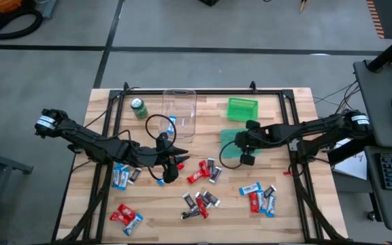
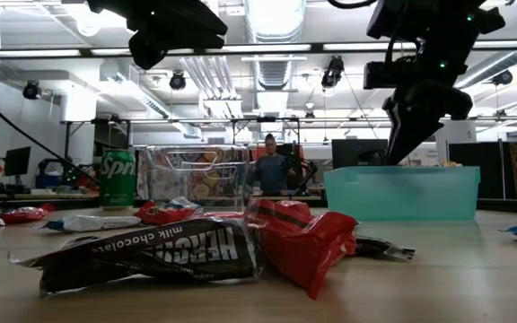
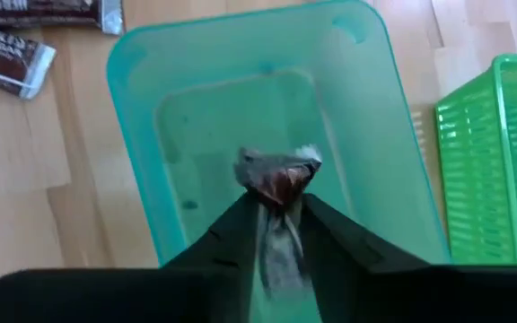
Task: Sort candy
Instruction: Put the brown candy into the blue bin
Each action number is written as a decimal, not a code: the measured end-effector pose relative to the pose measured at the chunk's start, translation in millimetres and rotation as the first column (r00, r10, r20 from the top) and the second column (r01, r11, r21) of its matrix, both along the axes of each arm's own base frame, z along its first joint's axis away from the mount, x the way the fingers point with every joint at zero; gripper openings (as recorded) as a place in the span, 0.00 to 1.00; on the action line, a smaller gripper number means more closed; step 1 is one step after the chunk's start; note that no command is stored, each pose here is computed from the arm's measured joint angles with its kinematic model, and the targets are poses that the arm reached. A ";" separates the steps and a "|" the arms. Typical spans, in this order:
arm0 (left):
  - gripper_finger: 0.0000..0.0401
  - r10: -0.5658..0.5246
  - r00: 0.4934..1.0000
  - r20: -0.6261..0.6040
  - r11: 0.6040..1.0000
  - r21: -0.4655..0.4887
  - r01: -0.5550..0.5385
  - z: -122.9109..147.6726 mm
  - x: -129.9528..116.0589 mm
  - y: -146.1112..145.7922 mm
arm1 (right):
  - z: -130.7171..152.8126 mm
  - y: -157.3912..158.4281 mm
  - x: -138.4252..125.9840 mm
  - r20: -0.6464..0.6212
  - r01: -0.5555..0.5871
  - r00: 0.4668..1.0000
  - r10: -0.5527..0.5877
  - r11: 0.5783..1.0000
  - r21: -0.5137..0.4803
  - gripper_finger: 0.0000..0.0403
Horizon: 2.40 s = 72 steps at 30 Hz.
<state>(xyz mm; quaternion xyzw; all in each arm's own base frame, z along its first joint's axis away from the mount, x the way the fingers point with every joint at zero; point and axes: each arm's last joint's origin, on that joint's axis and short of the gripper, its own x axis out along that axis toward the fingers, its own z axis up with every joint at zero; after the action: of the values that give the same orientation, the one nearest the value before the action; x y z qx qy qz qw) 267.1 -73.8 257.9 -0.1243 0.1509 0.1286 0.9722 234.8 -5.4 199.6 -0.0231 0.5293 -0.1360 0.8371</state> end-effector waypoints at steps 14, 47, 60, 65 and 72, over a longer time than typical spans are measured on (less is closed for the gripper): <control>0.22 0.004 1.000 0.001 1.000 -0.030 -0.004 -0.6 -0.6 -1.5 | 14.5 1.1 -6.1 0.079 0.021 0.997 -0.026 0.998 0.058 0.31; 0.22 -0.123 0.986 -0.113 0.968 -0.232 0.094 -14.9 -28.0 -51.7 | 49.1 77.6 -18.9 0.362 -0.323 0.905 0.224 0.915 0.242 0.29; 0.18 -0.005 0.652 -0.758 0.711 -0.461 -0.531 -61.3 -90.2 -61.8 | 49.8 78.9 -17.6 0.377 -0.331 0.898 0.226 0.913 0.240 0.29; 0.19 0.049 0.590 -0.806 0.736 -0.370 -0.567 -66.6 -95.8 -58.2 | 49.4 78.8 -17.7 0.375 -0.331 0.899 0.227 0.913 0.240 0.29; 0.24 0.096 0.537 -0.838 0.755 -0.290 -0.588 -71.4 -99.3 -55.2 | 49.3 78.8 -17.7 0.375 -0.331 0.899 0.227 0.913 0.239 0.29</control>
<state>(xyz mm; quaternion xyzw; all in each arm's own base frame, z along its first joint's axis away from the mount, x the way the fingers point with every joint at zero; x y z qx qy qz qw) 167.7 -129.0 186.5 -0.3535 0.5588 0.3186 0.6792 217.1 73.4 248.9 0.0502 0.3825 0.0659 0.9202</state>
